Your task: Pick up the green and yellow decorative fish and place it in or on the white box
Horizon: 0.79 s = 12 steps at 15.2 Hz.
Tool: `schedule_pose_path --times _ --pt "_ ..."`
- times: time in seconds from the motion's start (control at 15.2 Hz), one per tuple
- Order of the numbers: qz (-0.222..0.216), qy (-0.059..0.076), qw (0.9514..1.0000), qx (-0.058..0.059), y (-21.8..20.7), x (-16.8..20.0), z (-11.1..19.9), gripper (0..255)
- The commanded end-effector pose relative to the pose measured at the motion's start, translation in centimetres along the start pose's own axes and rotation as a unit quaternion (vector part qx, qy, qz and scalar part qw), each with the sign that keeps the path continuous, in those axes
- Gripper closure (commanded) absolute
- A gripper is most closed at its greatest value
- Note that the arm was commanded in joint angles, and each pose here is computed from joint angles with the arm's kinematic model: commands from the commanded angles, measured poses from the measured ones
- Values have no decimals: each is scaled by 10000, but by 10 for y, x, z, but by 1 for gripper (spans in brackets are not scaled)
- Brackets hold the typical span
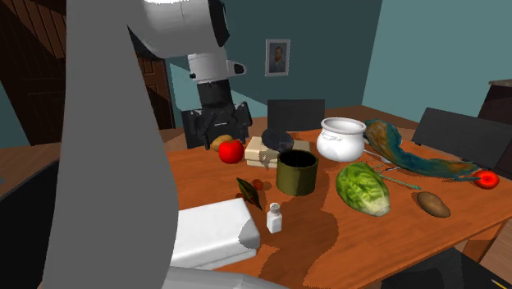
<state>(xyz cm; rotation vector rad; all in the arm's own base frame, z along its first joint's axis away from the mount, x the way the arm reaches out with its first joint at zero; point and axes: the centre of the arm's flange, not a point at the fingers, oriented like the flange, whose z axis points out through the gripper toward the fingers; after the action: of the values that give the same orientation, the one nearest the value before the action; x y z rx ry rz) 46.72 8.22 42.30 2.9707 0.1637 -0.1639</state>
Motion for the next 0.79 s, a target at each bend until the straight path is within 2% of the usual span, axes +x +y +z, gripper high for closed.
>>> schedule_pose_path --times 0.0,0.33,0.73 --pt "-40 -76 9998 -179 -9 24 19 0" --pt "-129 -269 9976 -620 -30 76 66 0" --pt "-235 -500 9919 -1147 -50 137 128 0"
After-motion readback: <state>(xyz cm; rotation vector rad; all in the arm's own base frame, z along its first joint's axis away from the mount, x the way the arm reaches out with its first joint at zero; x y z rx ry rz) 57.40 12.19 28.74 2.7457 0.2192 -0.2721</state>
